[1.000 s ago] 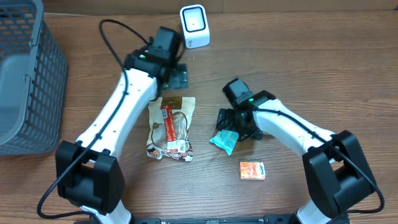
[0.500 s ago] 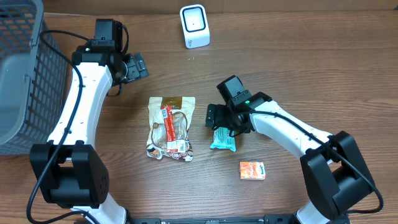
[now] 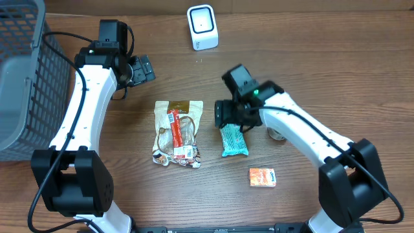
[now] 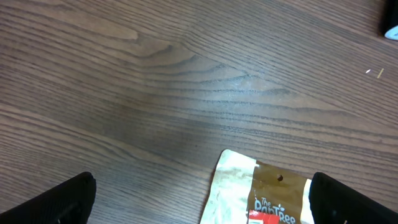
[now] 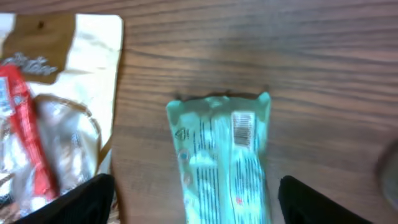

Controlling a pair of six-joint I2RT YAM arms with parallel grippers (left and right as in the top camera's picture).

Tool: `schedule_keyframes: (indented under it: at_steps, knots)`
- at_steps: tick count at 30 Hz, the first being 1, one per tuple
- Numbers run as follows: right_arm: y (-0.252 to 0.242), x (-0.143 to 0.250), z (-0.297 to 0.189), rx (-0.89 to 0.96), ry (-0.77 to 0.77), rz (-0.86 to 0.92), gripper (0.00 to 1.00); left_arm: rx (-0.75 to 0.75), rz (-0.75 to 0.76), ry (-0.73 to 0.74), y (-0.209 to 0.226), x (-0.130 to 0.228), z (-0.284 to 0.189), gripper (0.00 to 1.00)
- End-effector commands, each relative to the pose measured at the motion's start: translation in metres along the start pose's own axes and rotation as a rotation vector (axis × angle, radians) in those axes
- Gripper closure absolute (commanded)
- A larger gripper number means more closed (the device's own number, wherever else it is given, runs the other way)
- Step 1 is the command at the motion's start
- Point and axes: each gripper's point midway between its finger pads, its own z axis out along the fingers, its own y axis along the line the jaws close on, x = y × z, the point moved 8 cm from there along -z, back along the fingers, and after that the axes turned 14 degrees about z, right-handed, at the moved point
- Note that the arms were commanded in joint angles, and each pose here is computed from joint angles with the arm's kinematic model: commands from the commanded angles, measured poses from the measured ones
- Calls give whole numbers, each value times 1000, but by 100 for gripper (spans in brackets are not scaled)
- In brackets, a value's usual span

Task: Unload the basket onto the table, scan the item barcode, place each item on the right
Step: 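Carry the wipes pack with the right gripper over the snack bag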

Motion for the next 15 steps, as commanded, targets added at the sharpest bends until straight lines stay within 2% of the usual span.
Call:
schedule_keyframes:
  at_steps: [1,4,7,8,12,13,15]
  knots:
    - [8,10,-12,41,9,-76,17,14,-11,-39,0,-7,-12,0]
    - [10,35,-8,94,79,-127,16,15,-8,-39,-2,-6,-12,0]
    - [16,52,-4,110,95,-179,0,16,-7,-39,-2,-6,-12,0]
    - [19,53,-3,112,79,-190,0,16,-7,-39,-2,-6,-12,0]
    - [22,56,-2,113,73,-158,0,16,-7,-39,-2,-6,-12,0]
    - [20,57,-1,127,68,-157,8,16,-6,-39,-2,-6,-12,0]
    - [12,58,5,170,56,-160,15,16,-5,-39,-3,-6,-12,0]
